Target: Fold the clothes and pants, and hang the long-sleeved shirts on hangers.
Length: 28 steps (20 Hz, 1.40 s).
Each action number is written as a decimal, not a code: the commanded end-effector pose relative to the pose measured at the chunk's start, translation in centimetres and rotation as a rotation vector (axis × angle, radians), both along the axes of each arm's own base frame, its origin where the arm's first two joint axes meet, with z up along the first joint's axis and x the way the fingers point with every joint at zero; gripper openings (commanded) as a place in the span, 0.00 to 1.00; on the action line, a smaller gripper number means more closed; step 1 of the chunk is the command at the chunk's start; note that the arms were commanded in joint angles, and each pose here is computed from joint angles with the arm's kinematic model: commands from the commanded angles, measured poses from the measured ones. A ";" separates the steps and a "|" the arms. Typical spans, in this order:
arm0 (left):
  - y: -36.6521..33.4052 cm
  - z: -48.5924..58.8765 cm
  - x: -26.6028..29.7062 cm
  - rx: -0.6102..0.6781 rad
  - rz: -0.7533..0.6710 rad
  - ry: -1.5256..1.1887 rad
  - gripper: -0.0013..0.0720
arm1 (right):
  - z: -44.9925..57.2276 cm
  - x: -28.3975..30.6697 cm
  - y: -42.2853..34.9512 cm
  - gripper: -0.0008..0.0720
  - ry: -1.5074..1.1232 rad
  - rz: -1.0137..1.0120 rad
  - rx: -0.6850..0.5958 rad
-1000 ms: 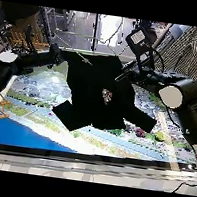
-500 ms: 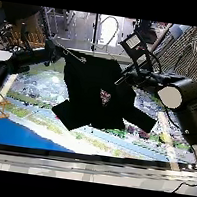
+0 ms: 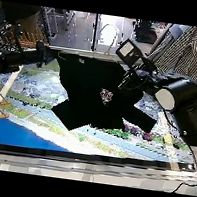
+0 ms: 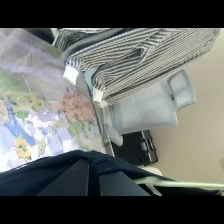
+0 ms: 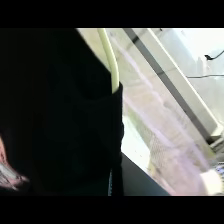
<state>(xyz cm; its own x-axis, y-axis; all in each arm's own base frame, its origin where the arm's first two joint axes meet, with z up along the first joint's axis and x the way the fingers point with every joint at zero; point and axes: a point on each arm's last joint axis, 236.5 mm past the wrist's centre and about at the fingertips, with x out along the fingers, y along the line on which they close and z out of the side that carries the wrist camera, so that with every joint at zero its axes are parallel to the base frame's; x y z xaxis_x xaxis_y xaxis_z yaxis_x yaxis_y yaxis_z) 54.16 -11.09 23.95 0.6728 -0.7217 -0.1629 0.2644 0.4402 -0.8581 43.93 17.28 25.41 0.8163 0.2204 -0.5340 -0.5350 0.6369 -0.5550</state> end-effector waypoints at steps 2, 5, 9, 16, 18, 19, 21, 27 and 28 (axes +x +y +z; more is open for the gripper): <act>2.6 -0.2 0.1 0.023 0.027 -0.010 0.03 | -1.2 0.4 -3.9 0.03 0.005 -0.048 -0.236; 2.3 -0.1 -0.4 0.043 -0.004 -0.026 0.03 | -2.7 1.1 -5.6 0.03 0.012 -0.065 -0.362; -0.5 2.7 -2.1 0.063 -0.100 -0.087 0.03 | -7.3 2.4 -3.7 0.03 0.069 -0.015 -0.403; -12.7 9.1 -9.7 0.093 -0.427 -0.249 0.40 | -5.9 5.5 1.5 0.03 0.021 -0.214 0.213; -13.7 10.1 -11.3 0.096 -0.459 -0.272 0.71 | -4.1 5.9 1.1 0.03 0.032 -0.289 0.381; -13.9 10.7 -12.3 0.103 -0.479 -0.285 0.71 | -2.4 6.3 0.8 0.03 0.026 -0.317 0.475; -13.9 11.9 -15.7 0.131 -0.550 -0.312 0.71 | 1.9 7.0 -0.7 0.03 -0.034 -0.378 0.631; -12.6 14.7 -25.6 0.247 -0.715 -0.403 0.71 | 14.9 4.5 -13.9 0.03 -0.317 -0.629 0.801; -12.2 15.1 -26.5 0.267 -0.717 -0.426 0.71 | 15.9 2.8 -17.1 0.03 -0.340 -0.712 0.780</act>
<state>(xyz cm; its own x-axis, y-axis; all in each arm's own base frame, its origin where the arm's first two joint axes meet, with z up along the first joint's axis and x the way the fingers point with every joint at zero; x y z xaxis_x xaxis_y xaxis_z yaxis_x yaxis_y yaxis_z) 31.67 -24.00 38.45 0.1613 -0.9712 -0.1754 0.7872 0.2338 -0.5707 49.91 7.37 37.07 0.9776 -0.0029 -0.2103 0.0104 0.9994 0.0342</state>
